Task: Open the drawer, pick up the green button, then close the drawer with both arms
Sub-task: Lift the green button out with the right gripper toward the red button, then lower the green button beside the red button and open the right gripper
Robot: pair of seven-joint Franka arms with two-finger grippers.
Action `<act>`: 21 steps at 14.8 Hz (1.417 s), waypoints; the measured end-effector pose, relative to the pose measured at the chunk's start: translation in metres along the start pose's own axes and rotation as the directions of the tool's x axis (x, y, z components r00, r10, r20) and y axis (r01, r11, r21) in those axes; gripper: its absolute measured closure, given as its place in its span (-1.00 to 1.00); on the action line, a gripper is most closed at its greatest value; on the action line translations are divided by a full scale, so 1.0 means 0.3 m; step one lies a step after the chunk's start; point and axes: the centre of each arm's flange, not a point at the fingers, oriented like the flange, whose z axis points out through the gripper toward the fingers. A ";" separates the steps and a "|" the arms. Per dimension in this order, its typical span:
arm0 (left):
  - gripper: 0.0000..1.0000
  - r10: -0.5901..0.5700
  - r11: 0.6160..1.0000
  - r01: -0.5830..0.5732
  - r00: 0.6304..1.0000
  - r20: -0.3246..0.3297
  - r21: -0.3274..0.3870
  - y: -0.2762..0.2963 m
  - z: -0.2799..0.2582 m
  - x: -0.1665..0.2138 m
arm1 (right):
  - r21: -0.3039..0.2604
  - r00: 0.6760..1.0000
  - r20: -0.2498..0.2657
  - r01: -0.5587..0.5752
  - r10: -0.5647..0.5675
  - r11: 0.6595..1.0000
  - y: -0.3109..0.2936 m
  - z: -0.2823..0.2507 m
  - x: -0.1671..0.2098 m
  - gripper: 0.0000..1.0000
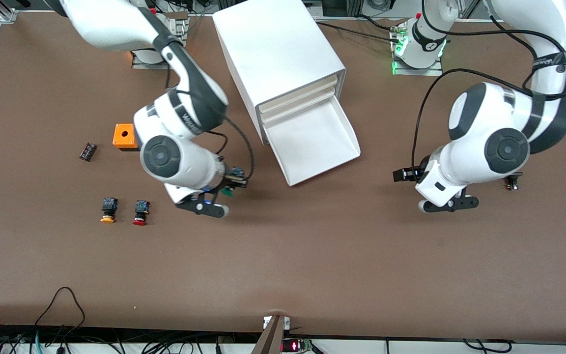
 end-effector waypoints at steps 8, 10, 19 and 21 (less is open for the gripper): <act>-0.84 -0.260 0.965 0.257 0.964 -0.048 -0.058 0.199 0.313 -0.079 | -0.044 0.964 -0.024 0.265 -0.266 0.963 0.480 0.164 0.223 0.15; -0.84 -0.280 0.959 0.277 0.959 -0.041 -0.054 0.289 0.397 -0.119 | -0.043 0.956 -0.030 0.291 -0.292 0.956 0.551 0.231 0.257 0.15; -0.93 -0.241 0.970 0.240 0.970 -0.037 -0.041 0.392 0.527 -0.171 | -0.041 0.927 -0.073 0.366 -0.368 0.930 0.680 0.421 0.355 0.15; -0.95 -0.225 0.974 0.224 0.974 -0.037 -0.032 0.414 0.541 -0.190 | -0.041 0.925 -0.075 0.370 -0.372 0.928 0.673 0.441 0.356 0.15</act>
